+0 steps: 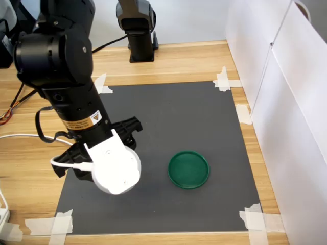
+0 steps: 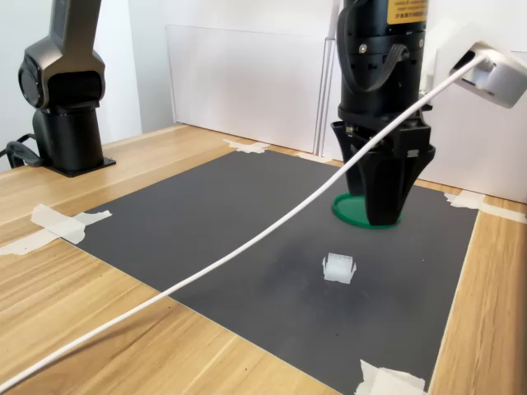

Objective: Grasp a white terminal and put it in the green lid.

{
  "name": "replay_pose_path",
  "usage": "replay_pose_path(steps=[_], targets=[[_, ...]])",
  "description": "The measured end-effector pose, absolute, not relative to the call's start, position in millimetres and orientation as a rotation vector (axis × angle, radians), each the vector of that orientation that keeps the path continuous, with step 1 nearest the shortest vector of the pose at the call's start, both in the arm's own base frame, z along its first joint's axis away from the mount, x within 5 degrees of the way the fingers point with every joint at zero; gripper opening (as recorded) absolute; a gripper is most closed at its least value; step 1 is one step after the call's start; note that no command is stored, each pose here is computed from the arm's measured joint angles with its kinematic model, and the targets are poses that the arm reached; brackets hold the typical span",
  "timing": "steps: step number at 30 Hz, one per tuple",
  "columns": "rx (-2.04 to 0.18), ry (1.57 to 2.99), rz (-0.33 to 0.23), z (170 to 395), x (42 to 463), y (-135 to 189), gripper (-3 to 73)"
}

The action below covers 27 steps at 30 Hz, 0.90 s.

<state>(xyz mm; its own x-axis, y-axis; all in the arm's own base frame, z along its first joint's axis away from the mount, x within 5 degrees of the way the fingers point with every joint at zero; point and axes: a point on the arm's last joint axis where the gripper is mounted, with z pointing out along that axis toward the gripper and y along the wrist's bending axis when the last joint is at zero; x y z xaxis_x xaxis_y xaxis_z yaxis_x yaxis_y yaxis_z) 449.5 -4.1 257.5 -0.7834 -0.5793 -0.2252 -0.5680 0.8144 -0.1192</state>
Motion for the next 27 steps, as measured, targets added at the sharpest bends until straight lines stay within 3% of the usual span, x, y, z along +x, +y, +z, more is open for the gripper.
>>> replay_pose_path(steps=[8,13,23,27], targets=[[-0.879,2.826,-0.129,225,442,-13,61.0],[-0.847,2.803,-0.154,223,444,-25,61.0],[-0.845,2.829,-0.065,206,448,-23,61.0],[-0.847,2.825,-0.074,197,451,-24,59.7]])
